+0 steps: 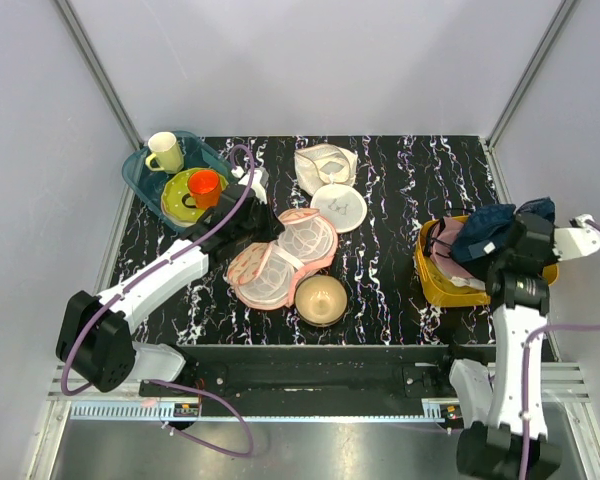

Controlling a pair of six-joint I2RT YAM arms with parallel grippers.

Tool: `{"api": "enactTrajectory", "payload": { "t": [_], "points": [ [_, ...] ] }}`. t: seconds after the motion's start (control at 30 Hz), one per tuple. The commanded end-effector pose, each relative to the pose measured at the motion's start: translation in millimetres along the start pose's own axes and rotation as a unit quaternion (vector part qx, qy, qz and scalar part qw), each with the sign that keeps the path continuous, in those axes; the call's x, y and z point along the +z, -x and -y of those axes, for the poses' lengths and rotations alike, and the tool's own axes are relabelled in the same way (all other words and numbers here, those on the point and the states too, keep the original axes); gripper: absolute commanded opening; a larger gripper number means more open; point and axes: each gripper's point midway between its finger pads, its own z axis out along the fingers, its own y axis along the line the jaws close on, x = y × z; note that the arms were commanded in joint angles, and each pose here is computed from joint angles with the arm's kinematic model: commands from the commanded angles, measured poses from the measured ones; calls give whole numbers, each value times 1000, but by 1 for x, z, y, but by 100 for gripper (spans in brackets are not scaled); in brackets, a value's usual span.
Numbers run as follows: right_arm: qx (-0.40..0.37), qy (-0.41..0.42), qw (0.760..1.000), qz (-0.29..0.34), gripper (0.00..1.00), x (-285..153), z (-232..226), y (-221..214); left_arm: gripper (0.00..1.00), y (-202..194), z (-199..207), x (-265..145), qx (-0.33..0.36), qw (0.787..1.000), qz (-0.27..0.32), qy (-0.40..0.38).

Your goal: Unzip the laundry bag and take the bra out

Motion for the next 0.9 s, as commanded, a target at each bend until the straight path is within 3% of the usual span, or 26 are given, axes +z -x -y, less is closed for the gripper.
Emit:
{"api": "enactTrajectory", "payload": {
  "t": [0.0, 0.1, 0.2, 0.23, 0.27, 0.37, 0.47, 0.8, 0.87],
  "points": [
    [-35, -24, 996, -73, 0, 38, 0, -60, 0, 24, 14, -7, 6, 999, 32, -24],
    [-60, -54, 990, -116, 0, 54, 5, -90, 0, 22, 14, -6, 3, 999, 30, -24],
    [-60, -71, 988, -120, 11, 53, 13, -93, 0, 17, 13, -5, 2, 999, 24, -26],
    [-55, -67, 990, -114, 29, 52, 12, -89, 0, 16, 12, -4, 3, 999, 23, -26],
    [-52, -61, 991, -108, 37, 49, 11, -85, 0, 16, 11, -5, 3, 999, 23, -24],
    [-35, -30, 995, -83, 55, 37, -1, -60, 0, 15, 11, -3, 6, 999, 23, -24],
    [-17, 28, 996, -78, 65, 18, -25, -34, 0, 13, 12, -1, 13, 999, 15, -29],
    [-14, 75, 996, -43, 67, -8, -48, 16, 0, 12, 8, 4, 22, 1000, 10, -19],
    [-21, 110, 992, -65, 59, -3, -60, 1, 0, 13, 7, 3, 23, 1000, 11, -17]
  ]
}}
